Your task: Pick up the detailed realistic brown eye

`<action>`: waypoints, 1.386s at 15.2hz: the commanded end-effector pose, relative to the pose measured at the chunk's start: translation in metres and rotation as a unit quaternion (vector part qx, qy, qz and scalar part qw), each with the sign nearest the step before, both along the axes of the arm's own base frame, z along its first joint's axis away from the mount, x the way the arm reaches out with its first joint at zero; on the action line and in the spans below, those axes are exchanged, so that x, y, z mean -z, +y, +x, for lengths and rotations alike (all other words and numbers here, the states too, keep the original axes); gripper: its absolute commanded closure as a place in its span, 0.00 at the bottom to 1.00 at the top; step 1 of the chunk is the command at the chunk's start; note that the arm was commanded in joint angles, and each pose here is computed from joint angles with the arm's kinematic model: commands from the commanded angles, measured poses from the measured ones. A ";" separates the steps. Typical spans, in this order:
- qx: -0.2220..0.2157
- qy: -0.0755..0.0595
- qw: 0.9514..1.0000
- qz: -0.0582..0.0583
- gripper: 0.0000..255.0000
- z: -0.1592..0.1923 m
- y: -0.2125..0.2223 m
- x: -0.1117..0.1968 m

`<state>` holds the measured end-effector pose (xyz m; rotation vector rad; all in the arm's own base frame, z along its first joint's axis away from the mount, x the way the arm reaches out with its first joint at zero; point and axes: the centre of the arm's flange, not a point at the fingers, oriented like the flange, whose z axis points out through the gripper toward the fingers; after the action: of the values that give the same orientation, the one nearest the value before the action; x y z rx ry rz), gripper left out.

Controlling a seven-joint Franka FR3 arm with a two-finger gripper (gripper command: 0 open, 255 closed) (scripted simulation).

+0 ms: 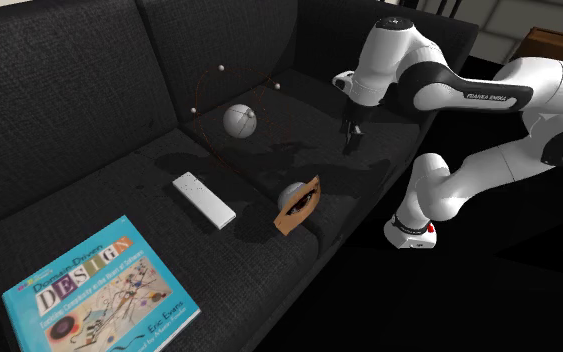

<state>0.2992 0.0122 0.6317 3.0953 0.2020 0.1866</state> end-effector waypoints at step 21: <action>-0.047 0.047 0.998 -0.006 0.00 0.084 0.188 -0.026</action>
<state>0.3825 0.1986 0.6623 3.0862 0.3504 0.0408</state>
